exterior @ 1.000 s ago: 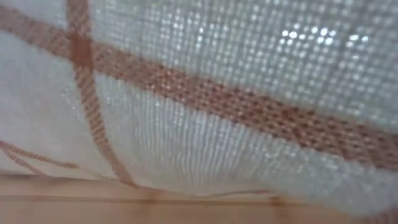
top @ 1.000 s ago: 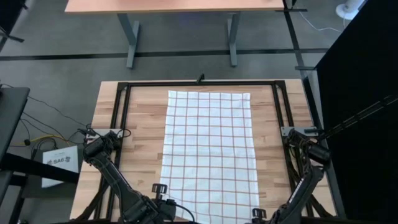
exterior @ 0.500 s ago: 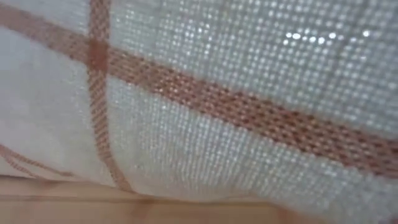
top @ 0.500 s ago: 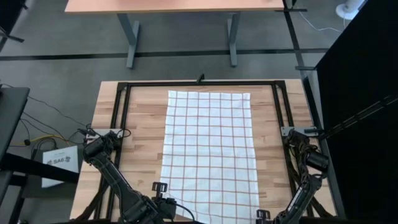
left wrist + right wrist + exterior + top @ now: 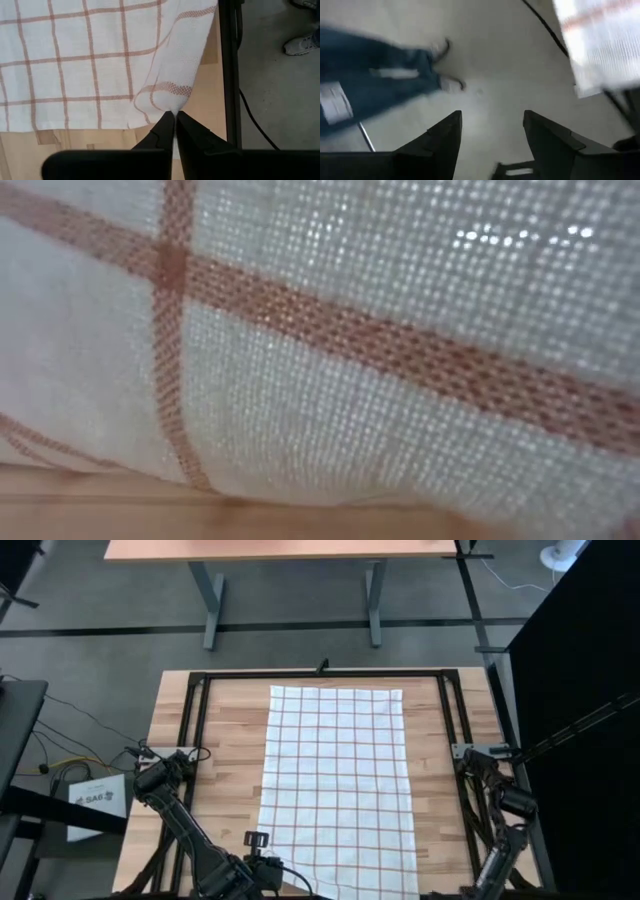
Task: Roll towel
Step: Fold the white striped towel
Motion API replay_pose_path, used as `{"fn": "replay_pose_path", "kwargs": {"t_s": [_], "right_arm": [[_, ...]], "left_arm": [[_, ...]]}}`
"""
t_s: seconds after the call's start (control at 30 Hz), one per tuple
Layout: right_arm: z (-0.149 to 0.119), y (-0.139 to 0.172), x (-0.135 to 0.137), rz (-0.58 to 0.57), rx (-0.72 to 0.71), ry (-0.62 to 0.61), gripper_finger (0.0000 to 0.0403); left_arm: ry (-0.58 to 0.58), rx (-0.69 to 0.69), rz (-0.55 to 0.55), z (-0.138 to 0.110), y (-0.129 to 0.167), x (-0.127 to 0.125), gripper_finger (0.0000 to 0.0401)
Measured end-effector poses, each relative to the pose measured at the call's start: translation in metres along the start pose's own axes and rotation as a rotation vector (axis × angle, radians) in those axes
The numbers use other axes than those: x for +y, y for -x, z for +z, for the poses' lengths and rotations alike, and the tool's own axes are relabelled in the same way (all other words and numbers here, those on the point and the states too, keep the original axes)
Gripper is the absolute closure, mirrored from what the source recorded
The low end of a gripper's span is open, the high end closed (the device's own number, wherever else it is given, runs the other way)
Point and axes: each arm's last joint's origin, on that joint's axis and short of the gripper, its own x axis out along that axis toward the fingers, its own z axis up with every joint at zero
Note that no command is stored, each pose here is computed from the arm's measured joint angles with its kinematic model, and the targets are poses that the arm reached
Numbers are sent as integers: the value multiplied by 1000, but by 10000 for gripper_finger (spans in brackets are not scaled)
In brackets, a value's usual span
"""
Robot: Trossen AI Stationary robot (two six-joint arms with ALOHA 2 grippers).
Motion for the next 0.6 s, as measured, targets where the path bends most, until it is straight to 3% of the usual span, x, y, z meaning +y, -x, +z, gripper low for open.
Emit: {"fn": "replay_pose_path", "kwargs": {"t_s": [0.27, 0.6], "right_arm": [[-30, 5, -20, -37, -261, -340, 203], [-17, -22, -38, 26, -293, -397, 203]], "left_arm": [[0, -1, 3, 2, -1, 2, 401], [6, -4, 0, 2, -1, 1, 401]]}}
